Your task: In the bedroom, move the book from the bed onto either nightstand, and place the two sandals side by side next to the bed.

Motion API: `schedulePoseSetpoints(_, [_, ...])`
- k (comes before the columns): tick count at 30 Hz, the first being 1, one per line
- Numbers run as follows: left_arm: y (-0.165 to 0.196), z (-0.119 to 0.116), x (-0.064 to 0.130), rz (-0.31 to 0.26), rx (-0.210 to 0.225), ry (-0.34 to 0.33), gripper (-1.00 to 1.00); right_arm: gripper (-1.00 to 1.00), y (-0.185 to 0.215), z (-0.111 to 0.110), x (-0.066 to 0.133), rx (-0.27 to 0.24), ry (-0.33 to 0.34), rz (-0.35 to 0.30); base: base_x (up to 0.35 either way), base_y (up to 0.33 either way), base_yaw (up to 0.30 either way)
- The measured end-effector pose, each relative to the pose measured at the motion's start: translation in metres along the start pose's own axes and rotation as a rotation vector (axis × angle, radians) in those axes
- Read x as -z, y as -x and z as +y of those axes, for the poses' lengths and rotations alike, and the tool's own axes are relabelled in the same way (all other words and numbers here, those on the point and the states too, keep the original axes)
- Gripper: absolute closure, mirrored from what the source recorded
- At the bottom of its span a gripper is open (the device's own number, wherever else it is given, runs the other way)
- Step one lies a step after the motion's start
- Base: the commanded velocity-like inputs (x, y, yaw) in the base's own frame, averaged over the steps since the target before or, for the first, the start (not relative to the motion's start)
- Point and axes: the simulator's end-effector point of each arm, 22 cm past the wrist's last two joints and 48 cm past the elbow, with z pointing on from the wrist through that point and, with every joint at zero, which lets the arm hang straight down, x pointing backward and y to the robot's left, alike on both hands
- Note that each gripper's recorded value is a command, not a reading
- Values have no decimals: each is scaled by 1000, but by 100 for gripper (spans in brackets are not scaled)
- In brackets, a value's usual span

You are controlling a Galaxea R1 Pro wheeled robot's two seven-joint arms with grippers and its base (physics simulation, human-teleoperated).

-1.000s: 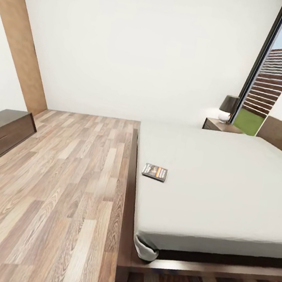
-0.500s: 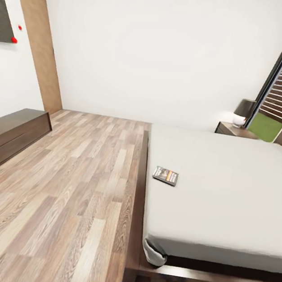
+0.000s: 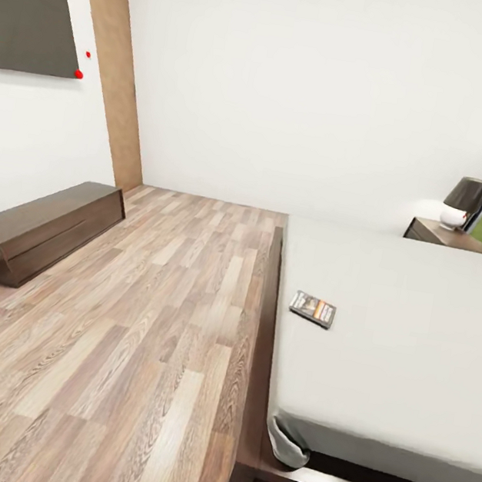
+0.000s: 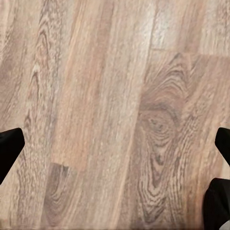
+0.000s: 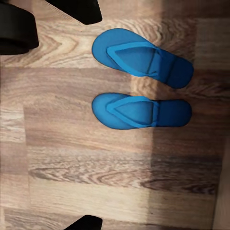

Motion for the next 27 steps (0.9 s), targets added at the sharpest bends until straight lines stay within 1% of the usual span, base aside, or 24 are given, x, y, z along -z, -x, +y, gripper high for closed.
schedulePoseSetpoints(10, [-3, 0, 0, 8, -2, -1, -100, -100, -3, 3, -1, 1, 3, 7, 0, 111, 263])
schedulePoseSetpoints(17, [-7, 0, 0, 15, -3, 0, -100, -100, -5, 4, -2, 3, 5, 12, 0, 41, 263])
schedulePoseSetpoints(27, [0, 5, 16, 26, -5, 0, -100, -100, 0, 5, 14, 6, 10, 19, 0, 7, 263])
